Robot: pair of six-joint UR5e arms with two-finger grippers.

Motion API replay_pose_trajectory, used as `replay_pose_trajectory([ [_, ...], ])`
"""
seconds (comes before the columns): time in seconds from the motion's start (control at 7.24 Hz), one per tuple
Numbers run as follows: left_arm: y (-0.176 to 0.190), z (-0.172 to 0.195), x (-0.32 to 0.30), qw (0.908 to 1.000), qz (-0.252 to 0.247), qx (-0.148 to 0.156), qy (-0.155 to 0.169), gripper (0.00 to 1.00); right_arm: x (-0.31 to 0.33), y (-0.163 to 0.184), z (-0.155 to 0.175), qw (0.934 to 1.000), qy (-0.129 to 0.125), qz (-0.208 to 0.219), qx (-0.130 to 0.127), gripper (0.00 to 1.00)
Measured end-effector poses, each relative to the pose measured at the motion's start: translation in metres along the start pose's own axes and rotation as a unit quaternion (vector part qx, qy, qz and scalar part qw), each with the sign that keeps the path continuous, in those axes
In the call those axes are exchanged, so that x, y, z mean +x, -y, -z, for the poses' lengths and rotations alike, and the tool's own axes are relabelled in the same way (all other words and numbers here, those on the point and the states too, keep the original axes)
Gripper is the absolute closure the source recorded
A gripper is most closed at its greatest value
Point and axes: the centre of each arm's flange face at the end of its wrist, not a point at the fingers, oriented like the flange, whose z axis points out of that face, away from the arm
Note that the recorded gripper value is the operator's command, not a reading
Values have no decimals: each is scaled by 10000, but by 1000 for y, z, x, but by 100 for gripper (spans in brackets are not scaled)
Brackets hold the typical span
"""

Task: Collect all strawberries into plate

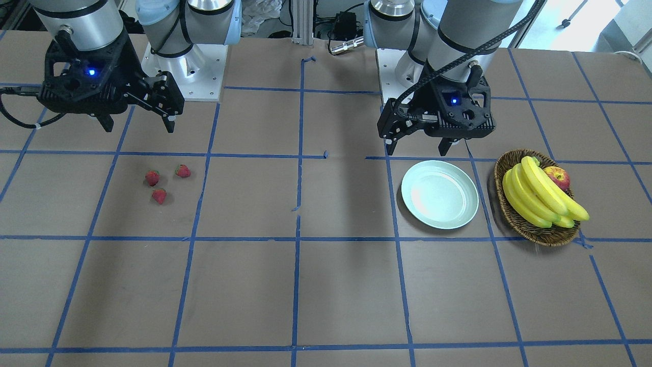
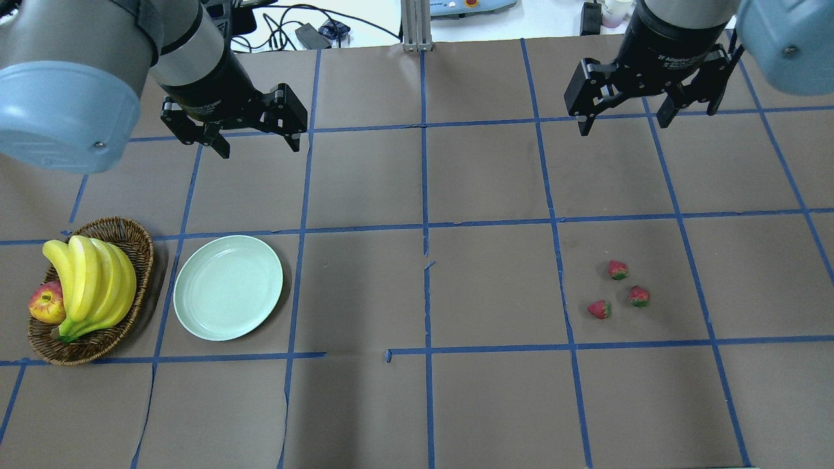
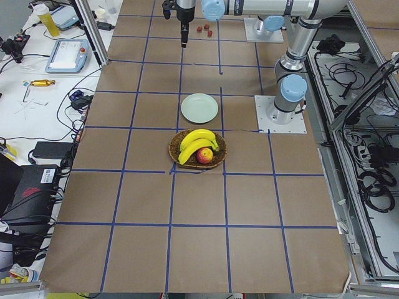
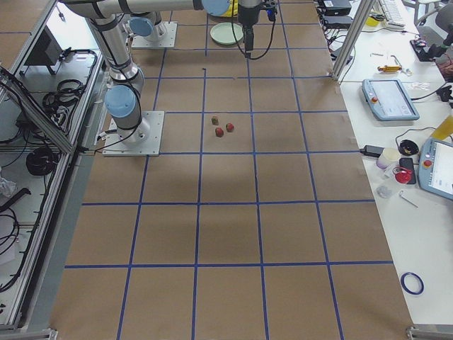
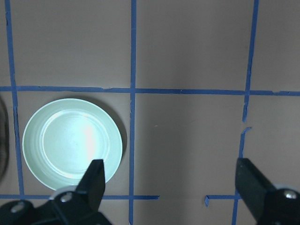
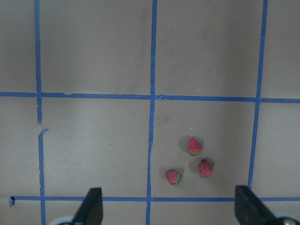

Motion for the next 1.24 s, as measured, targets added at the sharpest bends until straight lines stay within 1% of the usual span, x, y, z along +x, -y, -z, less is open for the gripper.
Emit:
replay_pose_trajectory([
  [0.69,-4,2,-1,10000,59,28,-8,0,-1,0,0,10000,16,-3,-4,0],
  [1.24,-7,7,-2,10000,29,-90,9,0,-1,0,0,10000,11,-4,3,0],
])
